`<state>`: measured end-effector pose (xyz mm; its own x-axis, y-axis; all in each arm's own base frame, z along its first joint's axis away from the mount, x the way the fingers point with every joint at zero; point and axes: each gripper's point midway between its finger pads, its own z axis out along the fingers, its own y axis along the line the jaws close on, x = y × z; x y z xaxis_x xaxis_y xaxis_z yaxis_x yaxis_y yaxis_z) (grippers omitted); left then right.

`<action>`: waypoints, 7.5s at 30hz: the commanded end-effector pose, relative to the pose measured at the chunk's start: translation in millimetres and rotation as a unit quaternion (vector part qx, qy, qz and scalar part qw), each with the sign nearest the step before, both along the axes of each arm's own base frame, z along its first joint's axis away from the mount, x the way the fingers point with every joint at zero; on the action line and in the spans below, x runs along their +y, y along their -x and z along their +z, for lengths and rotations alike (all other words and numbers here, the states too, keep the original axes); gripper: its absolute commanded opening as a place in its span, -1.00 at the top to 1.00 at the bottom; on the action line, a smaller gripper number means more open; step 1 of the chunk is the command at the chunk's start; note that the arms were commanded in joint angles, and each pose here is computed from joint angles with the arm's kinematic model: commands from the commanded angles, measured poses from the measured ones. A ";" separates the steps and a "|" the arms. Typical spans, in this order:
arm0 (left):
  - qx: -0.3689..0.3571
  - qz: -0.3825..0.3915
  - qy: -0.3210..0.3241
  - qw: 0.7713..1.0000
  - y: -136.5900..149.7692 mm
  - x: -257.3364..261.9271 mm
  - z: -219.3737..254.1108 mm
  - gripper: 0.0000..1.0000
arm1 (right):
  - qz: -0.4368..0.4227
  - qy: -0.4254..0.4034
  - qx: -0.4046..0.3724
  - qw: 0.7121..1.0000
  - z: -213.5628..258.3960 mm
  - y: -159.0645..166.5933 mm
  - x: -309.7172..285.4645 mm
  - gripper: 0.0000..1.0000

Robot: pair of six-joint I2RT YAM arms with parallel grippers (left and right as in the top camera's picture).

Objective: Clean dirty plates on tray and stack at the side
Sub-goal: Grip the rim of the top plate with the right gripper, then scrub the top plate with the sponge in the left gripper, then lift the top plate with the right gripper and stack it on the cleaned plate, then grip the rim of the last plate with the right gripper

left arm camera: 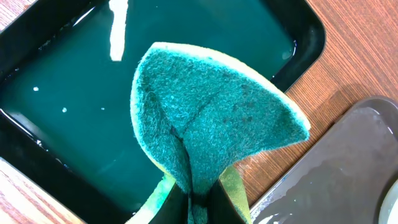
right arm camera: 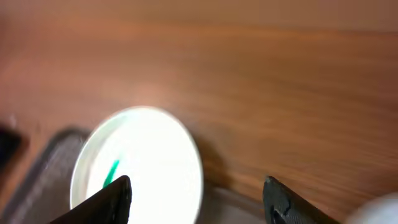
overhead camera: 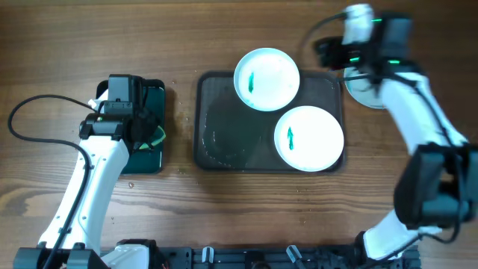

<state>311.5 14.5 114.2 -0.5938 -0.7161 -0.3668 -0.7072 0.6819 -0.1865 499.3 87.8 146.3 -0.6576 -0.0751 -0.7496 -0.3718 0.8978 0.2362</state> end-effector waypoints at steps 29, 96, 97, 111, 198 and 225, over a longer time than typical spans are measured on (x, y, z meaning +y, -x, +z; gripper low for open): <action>-0.008 -0.005 0.024 1.000 -3.8 -7.5 -1.4 0.92 | 0.097 0.037 0.157 0.982 -132.2 47.9 87.5 0.91; -0.045 -0.197 0.074 0.977 -63.3 -194.2 -107.4 0.92 | 0.023 0.061 0.288 0.955 -158.5 109.0 128.6 0.91; -0.037 -0.189 0.056 0.980 -61.2 -185.6 -110.0 0.92 | 0.020 0.060 0.290 0.955 -159.0 109.1 128.5 0.91; -0.040 -0.212 -0.053 0.975 -60.8 -126.1 -66.4 0.92 | 0.005 0.055 0.296 0.954 -159.2 108.6 127.6 0.91; -0.048 -0.005 -0.041 0.998 -11.6 33.0 19.2 0.92 | -0.379 -0.092 0.153 0.908 -88.0 32.8 -250.9 0.91; -0.050 -0.010 -0.028 0.998 -12.5 28.5 18.7 0.92 | 0.036 0.146 0.163 0.975 -84.6 86.4 -51.7 -0.23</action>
<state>323.5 42.7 132.5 -0.5615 -0.6841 -0.4656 -0.6805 0.7018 -0.2105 412.3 30.8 78.7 -0.8936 -0.1019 -0.4372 -0.2449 0.9269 0.2845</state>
